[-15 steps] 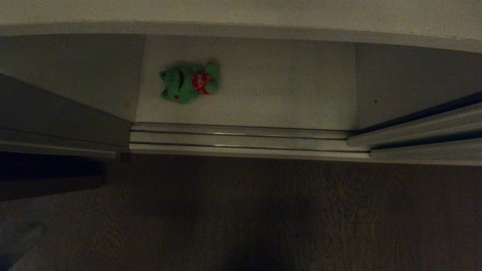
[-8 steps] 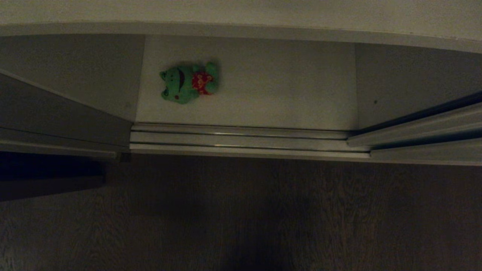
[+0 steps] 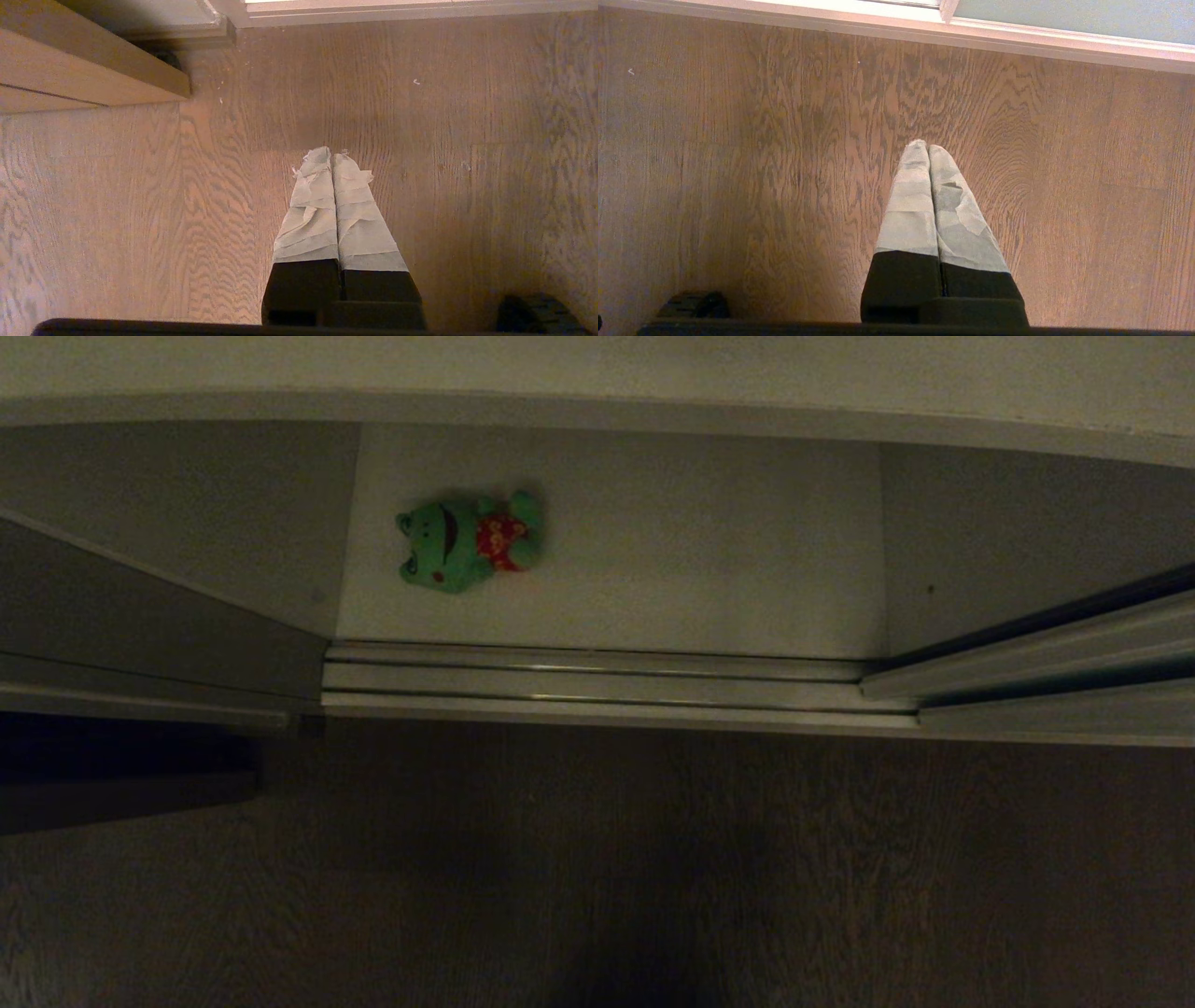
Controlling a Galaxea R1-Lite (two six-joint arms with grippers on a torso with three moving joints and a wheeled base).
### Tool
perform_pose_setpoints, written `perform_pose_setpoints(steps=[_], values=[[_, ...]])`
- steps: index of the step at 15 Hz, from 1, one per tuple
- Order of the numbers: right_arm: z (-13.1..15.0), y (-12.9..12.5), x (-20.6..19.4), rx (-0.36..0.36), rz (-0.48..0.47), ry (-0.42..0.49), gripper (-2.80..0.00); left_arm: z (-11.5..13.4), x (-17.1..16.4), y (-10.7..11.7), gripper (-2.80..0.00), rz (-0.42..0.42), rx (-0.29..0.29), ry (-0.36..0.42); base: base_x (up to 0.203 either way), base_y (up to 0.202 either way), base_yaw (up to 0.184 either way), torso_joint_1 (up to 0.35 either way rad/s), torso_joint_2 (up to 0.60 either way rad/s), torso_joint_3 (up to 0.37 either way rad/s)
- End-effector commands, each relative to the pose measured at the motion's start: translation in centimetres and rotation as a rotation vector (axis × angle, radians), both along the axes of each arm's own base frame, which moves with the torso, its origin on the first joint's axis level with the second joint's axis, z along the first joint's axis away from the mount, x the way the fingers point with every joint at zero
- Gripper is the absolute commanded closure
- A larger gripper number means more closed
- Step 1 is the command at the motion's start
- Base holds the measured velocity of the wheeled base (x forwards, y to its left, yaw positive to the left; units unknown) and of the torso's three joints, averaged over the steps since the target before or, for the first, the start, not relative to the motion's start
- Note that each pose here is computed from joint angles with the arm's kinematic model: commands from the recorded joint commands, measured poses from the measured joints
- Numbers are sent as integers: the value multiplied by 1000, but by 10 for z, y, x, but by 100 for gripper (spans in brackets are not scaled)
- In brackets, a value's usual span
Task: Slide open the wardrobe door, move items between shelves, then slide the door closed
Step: Place the blue doll on the lower shelf
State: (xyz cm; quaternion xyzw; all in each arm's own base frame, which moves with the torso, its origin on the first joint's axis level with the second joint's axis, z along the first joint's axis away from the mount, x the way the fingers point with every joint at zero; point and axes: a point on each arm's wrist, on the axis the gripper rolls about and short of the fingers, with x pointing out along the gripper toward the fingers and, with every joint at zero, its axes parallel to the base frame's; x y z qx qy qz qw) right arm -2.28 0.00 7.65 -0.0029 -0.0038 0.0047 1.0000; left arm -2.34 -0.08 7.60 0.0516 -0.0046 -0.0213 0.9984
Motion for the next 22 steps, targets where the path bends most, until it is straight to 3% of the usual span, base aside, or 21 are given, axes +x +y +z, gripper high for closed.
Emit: perform_pose_setpoints(steps=[1,5,22], values=[[0,0,0,0,0,-2,0,0,0,0,0,2,-2,7,0,0,0,0,0,0],[0,0,0,0,0,0,0,0,0,0,0,3,-43,6,0,0,0,3,2,103],[0,0,0,0,1,-2,0,0,1,1,0,38,-105,5,0,0,0,1,2,202]])
